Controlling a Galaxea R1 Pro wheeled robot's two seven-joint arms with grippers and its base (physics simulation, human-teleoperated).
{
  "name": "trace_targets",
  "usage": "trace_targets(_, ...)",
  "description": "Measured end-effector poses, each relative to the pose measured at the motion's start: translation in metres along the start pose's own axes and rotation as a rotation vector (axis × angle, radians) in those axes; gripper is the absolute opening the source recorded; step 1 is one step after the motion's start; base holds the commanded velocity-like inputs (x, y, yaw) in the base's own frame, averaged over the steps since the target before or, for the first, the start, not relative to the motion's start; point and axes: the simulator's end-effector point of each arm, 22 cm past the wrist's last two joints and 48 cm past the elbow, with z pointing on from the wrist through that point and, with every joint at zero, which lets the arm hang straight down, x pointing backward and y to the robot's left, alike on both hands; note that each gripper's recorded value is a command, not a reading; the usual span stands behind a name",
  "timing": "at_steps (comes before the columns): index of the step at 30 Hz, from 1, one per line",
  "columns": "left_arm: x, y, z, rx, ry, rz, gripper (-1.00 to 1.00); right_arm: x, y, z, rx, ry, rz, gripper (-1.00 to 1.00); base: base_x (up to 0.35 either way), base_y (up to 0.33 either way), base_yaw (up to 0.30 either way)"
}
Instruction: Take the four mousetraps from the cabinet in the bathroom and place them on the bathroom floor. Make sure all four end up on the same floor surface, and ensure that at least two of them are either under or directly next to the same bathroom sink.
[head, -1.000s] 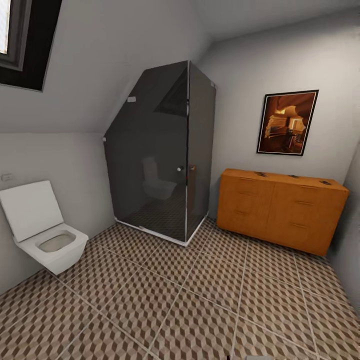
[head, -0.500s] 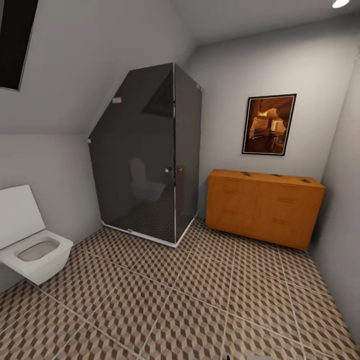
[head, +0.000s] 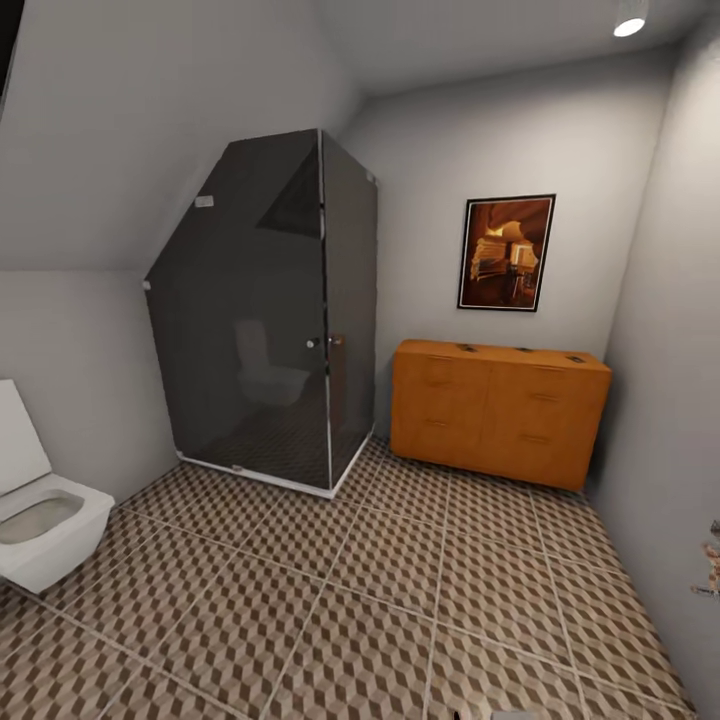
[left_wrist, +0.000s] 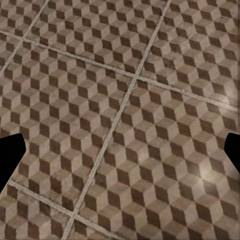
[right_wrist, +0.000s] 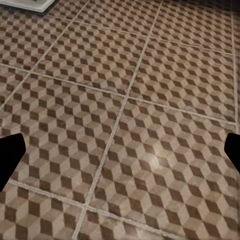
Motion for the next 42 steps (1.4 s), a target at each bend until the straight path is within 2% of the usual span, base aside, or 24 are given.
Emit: trace_targets(42, -0.0082, 0.0002, -0.0007, 0.000, -0.020, -0.002, 1.00, -0.0093, 0.0000, -0.0003, 0.000, -0.021, 0.001, 1.00, 0.000, 0.000, -0.161)
